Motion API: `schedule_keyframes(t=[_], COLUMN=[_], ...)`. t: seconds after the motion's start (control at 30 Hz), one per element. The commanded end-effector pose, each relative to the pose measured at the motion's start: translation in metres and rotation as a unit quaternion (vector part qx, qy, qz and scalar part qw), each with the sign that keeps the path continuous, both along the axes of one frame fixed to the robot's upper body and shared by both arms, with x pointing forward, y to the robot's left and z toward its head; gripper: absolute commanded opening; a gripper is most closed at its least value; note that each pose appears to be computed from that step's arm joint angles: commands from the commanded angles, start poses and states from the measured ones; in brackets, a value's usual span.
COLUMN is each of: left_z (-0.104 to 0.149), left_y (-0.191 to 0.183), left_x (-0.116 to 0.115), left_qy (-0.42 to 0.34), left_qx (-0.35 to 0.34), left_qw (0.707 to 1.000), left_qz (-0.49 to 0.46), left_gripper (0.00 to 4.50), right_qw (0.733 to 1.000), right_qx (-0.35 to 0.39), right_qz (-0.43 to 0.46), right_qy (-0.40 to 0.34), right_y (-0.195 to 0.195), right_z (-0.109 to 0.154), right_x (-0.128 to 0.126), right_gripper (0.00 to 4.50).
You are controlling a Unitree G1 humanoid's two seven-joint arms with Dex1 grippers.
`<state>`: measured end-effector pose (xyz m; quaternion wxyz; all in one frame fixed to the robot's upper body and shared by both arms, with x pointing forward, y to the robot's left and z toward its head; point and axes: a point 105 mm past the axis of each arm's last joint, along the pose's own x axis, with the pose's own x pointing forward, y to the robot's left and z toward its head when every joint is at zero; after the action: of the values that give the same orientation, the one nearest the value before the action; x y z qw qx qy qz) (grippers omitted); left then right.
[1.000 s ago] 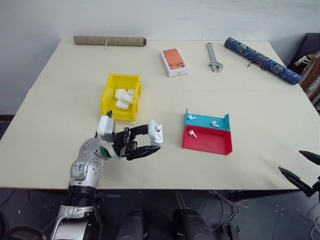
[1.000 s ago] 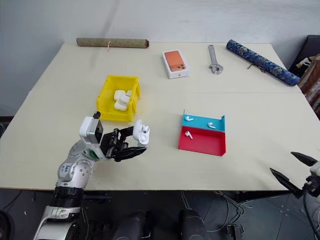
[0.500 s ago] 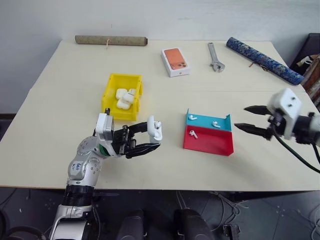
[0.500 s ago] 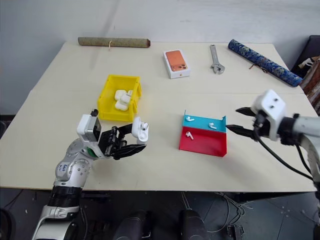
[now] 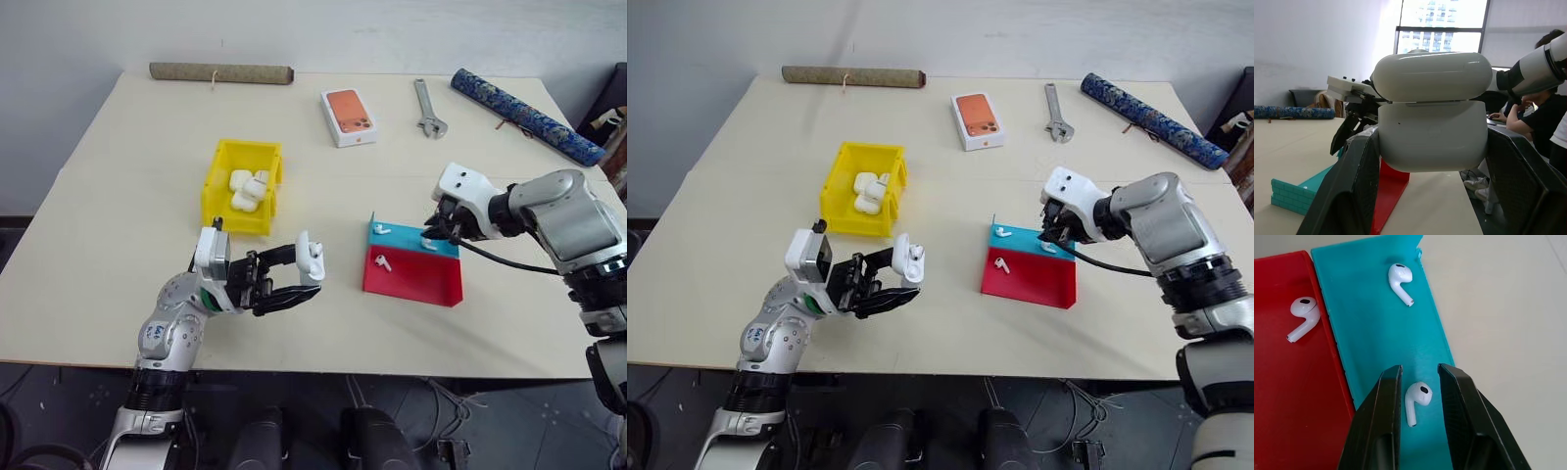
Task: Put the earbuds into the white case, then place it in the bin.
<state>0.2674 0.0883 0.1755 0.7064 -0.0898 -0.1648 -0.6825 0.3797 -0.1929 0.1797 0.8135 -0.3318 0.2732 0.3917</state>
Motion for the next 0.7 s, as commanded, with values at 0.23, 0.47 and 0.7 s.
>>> schedule_keyframes(t=[0.23,0.47,0.7], left_z=[0.008,0.008,0.009], left_y=[0.001,0.002,0.002], left_x=[-0.008,-0.009,-0.010], left_qy=[-0.022,-0.021,-0.021], left_qx=[-0.006,-0.002,-0.001], left_qw=[1.000,1.000,1.000], left_qz=[0.005,0.007,0.005], left_gripper=[2.78,2.78,2.78], right_qw=[0.999,0.999,0.998], right_qx=[-0.031,-0.045,-0.064], right_qz=[-0.002,0.001,-0.016], right_qy=[0.009,0.008,0.010], right_y=[0.004,0.002,-0.009], right_z=[-0.006,-0.006,-0.005], right_x=[0.010,0.015,0.019], right_gripper=[1.14,1.14,1.14])
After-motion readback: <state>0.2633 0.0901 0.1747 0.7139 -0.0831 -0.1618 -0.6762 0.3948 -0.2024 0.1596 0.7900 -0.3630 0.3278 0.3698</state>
